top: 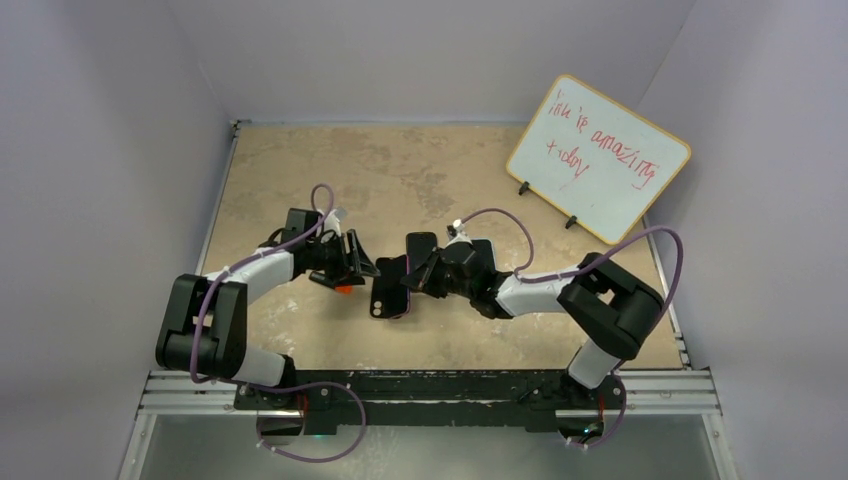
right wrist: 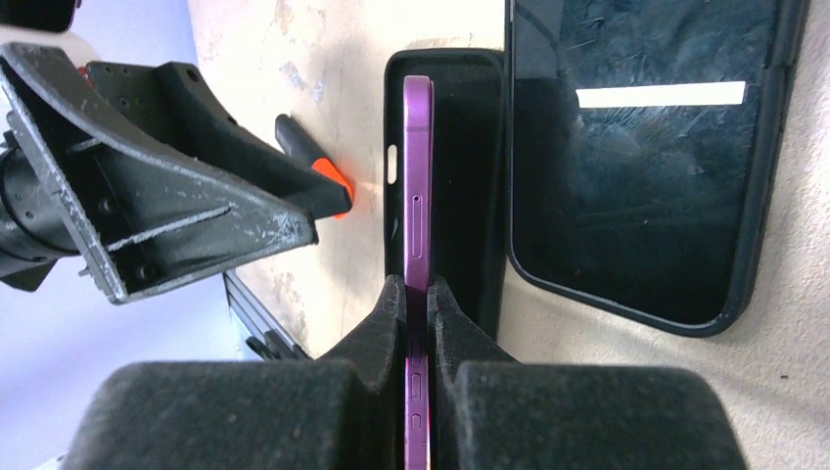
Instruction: Put the phone into the phone case
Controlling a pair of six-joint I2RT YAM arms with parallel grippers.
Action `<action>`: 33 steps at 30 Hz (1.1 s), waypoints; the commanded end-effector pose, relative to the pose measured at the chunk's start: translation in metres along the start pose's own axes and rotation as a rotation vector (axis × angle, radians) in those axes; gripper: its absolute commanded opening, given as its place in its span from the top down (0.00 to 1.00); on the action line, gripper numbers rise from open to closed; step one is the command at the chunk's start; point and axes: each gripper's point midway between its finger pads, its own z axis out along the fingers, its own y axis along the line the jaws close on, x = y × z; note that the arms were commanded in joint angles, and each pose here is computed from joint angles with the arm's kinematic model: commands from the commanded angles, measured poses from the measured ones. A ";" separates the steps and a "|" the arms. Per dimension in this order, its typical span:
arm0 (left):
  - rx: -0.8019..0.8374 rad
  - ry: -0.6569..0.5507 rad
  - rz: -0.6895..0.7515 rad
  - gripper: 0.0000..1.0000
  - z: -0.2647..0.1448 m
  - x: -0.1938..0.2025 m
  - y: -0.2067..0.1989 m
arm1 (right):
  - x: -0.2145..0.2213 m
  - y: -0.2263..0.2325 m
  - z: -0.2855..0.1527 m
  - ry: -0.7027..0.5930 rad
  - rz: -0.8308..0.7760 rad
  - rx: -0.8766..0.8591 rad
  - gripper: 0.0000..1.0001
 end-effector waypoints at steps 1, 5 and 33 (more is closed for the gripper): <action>0.044 0.018 0.039 0.47 0.002 0.005 -0.003 | -0.025 0.040 0.006 -0.094 0.046 -0.118 1.00; 0.069 0.033 0.028 0.47 0.005 0.009 -0.004 | -0.023 0.036 0.012 -0.096 0.062 -0.128 1.00; 0.115 0.114 0.003 0.53 0.016 0.046 -0.016 | 0.006 0.000 0.038 -0.037 0.016 -0.119 1.00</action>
